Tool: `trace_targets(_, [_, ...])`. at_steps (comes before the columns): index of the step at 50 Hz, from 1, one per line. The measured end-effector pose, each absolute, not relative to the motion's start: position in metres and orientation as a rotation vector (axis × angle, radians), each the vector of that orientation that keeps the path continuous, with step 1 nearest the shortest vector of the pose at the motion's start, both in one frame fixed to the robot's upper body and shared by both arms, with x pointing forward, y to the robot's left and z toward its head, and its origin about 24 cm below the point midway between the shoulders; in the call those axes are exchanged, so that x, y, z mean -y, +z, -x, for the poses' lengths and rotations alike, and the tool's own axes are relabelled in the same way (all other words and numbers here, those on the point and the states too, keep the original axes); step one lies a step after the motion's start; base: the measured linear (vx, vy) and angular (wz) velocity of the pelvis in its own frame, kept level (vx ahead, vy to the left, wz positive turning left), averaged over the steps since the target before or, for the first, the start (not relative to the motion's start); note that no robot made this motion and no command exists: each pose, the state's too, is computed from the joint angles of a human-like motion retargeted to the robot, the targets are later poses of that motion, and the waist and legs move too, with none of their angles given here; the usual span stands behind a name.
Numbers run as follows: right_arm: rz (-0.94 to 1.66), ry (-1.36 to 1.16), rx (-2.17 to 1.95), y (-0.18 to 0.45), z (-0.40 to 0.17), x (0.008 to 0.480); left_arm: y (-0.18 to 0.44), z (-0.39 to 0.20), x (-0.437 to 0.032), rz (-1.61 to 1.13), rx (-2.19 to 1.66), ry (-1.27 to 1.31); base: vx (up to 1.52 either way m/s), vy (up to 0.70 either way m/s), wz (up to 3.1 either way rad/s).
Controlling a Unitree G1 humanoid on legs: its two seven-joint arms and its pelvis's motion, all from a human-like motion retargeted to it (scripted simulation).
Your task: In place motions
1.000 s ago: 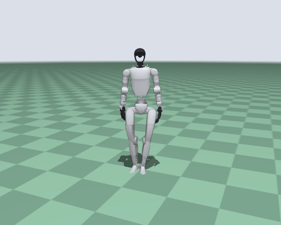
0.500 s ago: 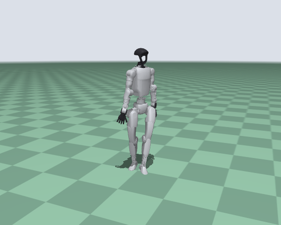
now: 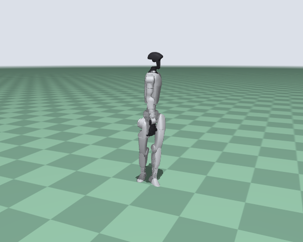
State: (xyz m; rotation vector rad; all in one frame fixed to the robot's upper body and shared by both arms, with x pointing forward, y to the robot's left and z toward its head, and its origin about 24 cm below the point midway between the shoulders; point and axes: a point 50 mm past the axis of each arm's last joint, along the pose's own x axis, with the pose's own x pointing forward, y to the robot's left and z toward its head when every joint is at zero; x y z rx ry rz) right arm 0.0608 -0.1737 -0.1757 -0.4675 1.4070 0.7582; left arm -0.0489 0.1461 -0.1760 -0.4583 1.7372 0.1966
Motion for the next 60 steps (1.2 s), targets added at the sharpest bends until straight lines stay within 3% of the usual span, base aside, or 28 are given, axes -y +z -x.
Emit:
trace_targets(11, [0.650, 0.968, -1.461, -0.178, -0.040, 0.172, -0.178, 0.026, -0.170, 0.344, -1.678, 0.148, 0.06, -0.09, -0.55])
trace_targets(25, [0.535, 0.639, -1.603, -0.173, -0.039, 0.215, -0.175, 0.012, -0.204, 0.239, -1.672, 0.137, 0.05, -0.14, -1.38])
trace_targets(36, [0.543, 0.626, -1.553, -0.172, -0.052, 0.213, -0.174, 0.022, -0.205, 0.224, -1.709, 0.104, 0.04, -0.05, -2.05])
trace_targets(51, [0.306, 0.372, -1.963, -0.163, 0.060, 0.229, -0.172, -0.066, -0.208, 0.062, -1.462, -0.039, -0.02, 0.00, -0.65])
trace_targets(60, [0.256, 0.445, -2.090, -0.155, 0.102, 0.218, -0.168, -0.087, -0.209, -0.014, -1.401, -0.096, 0.00, 0.01, 0.09])
